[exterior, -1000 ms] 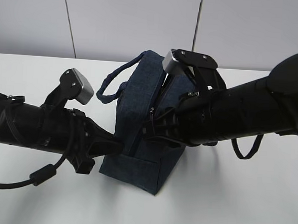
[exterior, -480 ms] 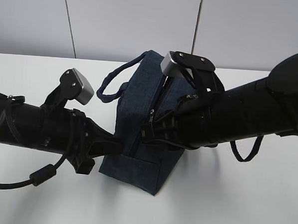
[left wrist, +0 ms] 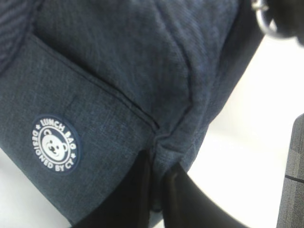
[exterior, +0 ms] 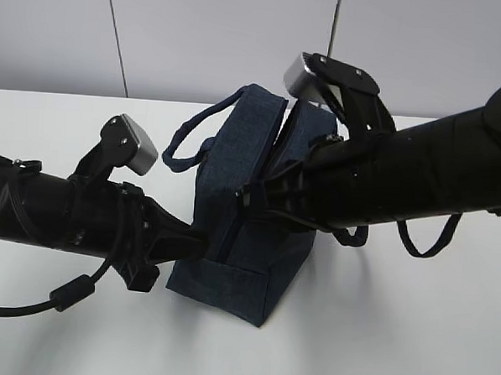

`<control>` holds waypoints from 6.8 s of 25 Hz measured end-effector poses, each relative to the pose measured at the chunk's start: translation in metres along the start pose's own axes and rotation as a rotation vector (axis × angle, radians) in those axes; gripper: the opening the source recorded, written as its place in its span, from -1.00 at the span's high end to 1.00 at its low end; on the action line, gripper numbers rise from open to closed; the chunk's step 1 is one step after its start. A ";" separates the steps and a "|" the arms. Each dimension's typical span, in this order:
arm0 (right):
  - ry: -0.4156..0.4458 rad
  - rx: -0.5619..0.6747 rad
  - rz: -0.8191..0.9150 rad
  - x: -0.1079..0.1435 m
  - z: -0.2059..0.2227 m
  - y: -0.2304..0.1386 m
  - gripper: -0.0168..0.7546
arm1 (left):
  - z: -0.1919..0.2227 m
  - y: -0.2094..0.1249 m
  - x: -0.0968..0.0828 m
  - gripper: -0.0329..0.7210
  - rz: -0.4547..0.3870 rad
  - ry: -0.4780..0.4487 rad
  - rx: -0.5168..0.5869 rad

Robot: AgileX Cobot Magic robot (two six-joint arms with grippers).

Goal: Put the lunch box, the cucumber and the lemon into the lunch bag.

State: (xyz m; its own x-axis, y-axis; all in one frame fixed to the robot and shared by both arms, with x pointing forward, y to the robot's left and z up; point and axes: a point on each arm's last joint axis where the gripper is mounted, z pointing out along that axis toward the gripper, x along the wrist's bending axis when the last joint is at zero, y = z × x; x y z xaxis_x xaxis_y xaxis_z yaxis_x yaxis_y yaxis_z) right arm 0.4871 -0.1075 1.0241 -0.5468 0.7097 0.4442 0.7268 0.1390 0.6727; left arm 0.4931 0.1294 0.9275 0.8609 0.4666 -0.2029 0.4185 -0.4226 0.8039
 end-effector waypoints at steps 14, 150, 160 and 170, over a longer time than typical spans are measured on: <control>0.018 -0.099 -0.040 0.012 -0.010 0.030 0.96 | 0.000 0.000 0.000 0.91 -0.001 0.002 0.001; -0.229 -0.251 -0.080 -0.117 0.061 0.128 0.96 | -0.062 0.157 0.045 0.10 -0.457 0.007 0.158; -0.231 -0.250 -0.093 -0.117 0.061 0.128 0.96 | -0.022 0.145 0.078 0.10 -0.551 -0.010 0.273; -0.232 -0.248 -0.103 -0.117 0.061 0.128 0.96 | -0.007 0.151 0.070 0.11 -0.521 -0.037 0.288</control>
State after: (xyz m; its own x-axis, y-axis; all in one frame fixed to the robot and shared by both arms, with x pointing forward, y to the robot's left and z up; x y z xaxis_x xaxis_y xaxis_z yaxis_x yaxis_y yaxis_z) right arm 0.6689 -0.1307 1.0223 -0.4823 0.8426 0.2398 0.5340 0.0658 0.8429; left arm 0.6145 0.1039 1.0384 0.5284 0.6439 -0.5533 0.8457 -0.3417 0.4100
